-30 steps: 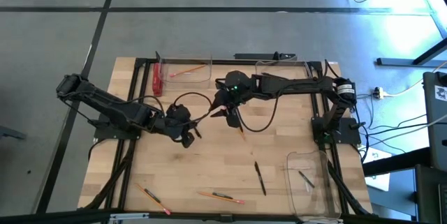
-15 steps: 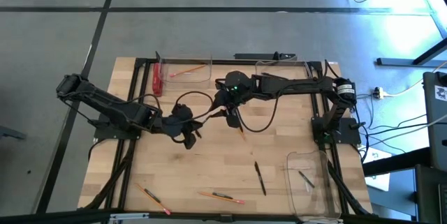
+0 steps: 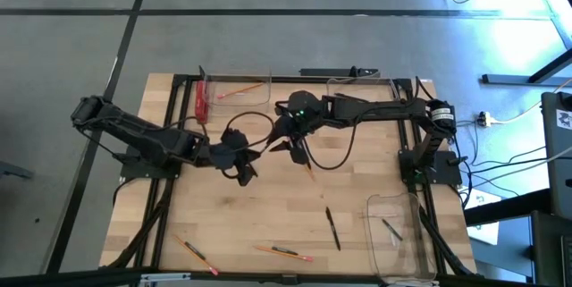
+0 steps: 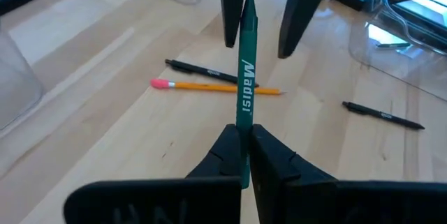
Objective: Sort crayons/erasers/pens/pencils in bins
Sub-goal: Put the top left green crayon into the bottom transparent bin
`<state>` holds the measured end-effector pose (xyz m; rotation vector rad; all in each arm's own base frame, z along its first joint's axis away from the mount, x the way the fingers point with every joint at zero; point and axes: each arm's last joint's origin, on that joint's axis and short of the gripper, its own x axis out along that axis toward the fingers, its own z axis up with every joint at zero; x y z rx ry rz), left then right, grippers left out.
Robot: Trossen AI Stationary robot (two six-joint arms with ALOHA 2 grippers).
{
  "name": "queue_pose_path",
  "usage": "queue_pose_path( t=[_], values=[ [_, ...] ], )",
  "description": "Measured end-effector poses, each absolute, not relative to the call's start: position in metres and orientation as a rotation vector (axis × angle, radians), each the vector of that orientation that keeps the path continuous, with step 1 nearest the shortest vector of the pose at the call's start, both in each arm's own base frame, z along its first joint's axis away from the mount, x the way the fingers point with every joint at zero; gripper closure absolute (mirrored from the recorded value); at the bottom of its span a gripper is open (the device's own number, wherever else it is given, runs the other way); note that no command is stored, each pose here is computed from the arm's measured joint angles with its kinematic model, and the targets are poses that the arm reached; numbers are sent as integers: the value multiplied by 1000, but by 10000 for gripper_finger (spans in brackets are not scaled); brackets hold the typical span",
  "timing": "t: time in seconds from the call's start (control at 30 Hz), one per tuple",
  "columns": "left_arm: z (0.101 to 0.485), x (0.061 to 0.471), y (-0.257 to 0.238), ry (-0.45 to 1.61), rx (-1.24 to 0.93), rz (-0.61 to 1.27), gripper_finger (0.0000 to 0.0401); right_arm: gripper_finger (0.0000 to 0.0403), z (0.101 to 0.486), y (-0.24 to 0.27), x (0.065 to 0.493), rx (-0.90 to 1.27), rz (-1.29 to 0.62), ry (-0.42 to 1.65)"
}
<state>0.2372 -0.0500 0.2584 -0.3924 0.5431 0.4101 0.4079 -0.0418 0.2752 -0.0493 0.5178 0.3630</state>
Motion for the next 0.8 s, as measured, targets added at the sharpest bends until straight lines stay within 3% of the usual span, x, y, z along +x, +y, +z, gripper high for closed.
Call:
queue_pose_path(
  t=[0.47,0.8],
  values=[
    [259,238,-48,540,-381,411,401,285,276,-43,409,-106,317,504],
    [259,238,-48,533,-383,411,401,338,276,-43,409,-116,326,503]
  ],
)
